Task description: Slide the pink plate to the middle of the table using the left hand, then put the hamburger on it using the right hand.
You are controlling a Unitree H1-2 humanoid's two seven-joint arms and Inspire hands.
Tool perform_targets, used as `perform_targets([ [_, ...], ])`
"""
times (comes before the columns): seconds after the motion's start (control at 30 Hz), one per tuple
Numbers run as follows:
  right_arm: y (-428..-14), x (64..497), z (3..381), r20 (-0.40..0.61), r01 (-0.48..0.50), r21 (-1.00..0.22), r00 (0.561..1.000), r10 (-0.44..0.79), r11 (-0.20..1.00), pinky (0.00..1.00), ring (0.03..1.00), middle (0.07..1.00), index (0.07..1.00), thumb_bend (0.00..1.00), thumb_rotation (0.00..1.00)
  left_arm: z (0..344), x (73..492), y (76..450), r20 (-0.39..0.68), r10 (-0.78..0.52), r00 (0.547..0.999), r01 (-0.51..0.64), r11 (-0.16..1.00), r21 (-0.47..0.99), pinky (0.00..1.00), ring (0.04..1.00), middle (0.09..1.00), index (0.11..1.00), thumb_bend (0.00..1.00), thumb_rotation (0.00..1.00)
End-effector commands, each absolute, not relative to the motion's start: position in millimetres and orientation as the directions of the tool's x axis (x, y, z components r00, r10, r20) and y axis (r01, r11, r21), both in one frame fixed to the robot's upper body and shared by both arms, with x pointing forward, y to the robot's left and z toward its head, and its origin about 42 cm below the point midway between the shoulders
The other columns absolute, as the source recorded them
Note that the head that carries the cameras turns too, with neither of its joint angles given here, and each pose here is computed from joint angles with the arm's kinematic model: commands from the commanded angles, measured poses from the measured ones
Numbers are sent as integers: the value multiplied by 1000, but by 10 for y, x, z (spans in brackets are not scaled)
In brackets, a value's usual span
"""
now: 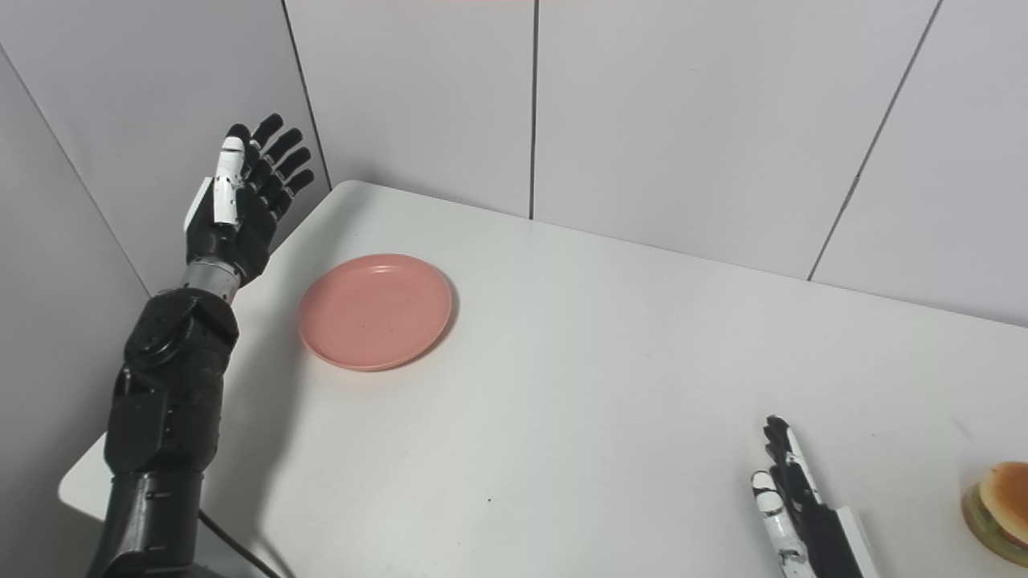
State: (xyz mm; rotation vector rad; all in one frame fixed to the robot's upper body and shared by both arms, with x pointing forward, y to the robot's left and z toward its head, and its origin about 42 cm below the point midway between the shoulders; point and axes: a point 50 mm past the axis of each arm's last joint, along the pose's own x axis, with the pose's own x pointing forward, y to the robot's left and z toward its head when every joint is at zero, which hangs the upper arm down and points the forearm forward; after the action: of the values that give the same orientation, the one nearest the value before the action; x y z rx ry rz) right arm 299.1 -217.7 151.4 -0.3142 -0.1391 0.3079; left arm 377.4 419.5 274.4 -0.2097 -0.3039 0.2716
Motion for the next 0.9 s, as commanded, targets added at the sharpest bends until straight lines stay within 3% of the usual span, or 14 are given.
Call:
perform_targets([
  [0.0,-2202,3002,1595,93,-273,-323,944,317,906,1000,1000,991,994,0,1000,3004,3812,4264,363,295,884,-214,945,-248,898,898,899,893,442,1000],
  [0.43,-2201,2987,1617,89,-277,-320,943,320,906,1000,1000,992,995,0,1000,2658,3881,4422,266,313,912,-226,923,-311,938,921,919,918,389,1000],
  [0.63,-2205,2975,1641,85,-275,-326,944,318,905,1000,1000,989,994,0,1000,2549,3884,4469,236,324,916,-248,920,-303,900,903,900,883,375,1000],
  [0.87,-2213,2971,1644,85,-281,-319,943,322,905,1000,1000,996,1000,0,1000,2352,3908,4544,188,338,922,-268,908,-323,913,908,915,908,371,1000],
])
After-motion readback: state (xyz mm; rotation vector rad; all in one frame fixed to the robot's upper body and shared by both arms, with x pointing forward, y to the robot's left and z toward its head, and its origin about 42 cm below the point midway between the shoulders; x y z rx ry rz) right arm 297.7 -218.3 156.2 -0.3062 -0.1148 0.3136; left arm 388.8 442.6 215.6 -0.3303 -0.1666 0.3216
